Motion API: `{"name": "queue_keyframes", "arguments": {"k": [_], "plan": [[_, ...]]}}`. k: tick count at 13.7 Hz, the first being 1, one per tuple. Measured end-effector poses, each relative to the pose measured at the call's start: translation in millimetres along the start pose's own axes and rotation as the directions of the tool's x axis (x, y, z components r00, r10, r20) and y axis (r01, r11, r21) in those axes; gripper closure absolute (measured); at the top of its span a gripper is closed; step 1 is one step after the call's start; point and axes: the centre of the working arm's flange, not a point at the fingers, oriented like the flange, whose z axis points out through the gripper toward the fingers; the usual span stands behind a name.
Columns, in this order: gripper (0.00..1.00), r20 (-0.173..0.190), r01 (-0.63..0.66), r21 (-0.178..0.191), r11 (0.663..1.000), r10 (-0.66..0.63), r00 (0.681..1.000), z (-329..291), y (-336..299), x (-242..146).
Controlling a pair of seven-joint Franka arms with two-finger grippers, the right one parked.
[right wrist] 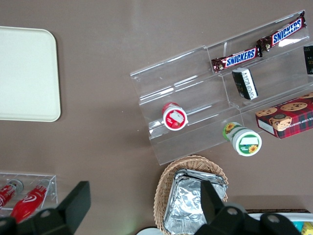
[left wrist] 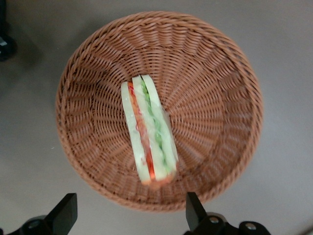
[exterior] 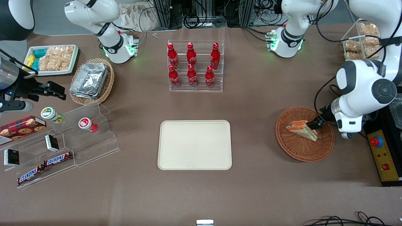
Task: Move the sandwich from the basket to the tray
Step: 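Lower the left gripper and close it on the sandwich's edge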
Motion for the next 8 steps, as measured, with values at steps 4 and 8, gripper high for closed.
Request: {"name": "queue_keyframes", "arguments": {"k": [4,8], "plan": [[0.0,-0.009,0.096,-0.016,0.995,-0.097,0.995,42.7,7.5,7.9],[0.0,0.012,0.151,0.009,0.989,-0.151,0.989,78.2,8.7,10.0]]}}
